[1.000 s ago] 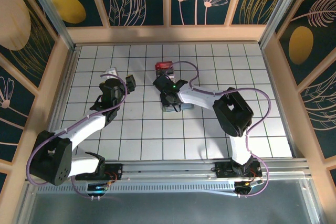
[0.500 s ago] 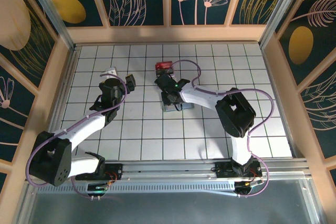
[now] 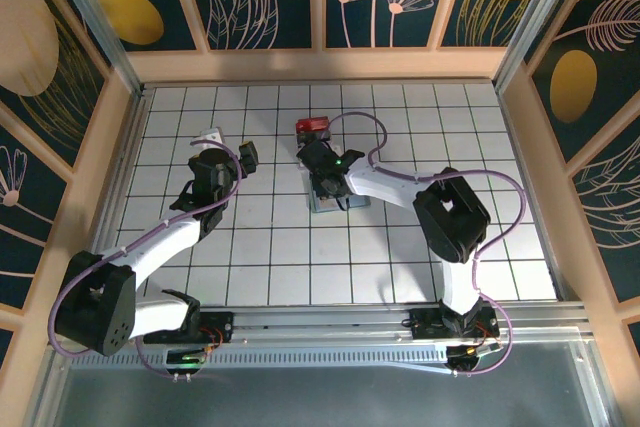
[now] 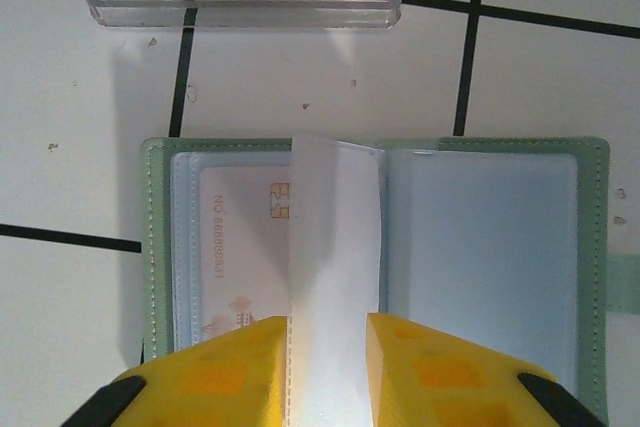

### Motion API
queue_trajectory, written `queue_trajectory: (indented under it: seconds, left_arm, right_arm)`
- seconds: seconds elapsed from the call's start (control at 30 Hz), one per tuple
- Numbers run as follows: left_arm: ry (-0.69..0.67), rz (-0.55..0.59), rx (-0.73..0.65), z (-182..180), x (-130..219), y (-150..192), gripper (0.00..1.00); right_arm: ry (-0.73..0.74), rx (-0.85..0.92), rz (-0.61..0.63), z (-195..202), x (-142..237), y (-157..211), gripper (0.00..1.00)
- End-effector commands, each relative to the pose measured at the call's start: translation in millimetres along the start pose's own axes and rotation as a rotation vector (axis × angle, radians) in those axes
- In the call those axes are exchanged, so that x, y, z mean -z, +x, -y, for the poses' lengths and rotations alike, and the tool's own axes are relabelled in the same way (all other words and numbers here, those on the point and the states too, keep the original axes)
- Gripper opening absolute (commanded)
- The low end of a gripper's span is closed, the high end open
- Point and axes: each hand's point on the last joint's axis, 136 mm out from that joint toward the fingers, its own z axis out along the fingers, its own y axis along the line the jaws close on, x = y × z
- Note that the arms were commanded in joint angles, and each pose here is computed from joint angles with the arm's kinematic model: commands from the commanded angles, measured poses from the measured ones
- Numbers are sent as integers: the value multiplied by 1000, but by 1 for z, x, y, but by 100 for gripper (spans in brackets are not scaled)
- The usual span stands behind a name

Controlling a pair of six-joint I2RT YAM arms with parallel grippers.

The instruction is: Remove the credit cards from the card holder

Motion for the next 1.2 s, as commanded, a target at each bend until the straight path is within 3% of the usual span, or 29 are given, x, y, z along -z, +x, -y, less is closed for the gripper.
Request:
queue_trajectory:
  seconds: [0.0, 0.37, 0.53, 0.87, 1.17]
  left_arm:
    - [14, 39, -5, 5, 4, -20, 99]
    - [63, 49, -46, 14, 8, -23, 99]
    - [80, 58, -141, 37, 15, -14, 99]
    - [230, -54, -291, 104, 24, 59, 99]
    - [274, -162, -356, 122, 13, 107, 99]
  right_arm:
    - [57, -27, 30, 21, 14, -7, 26]
    - [115, -95, 26, 70, 8, -6, 26]
    - [119, -115, 4, 86, -4, 1, 26]
    - [116, -137, -35, 101, -23, 14, 25]
    - [95, -142, -46, 98, -29, 14, 24]
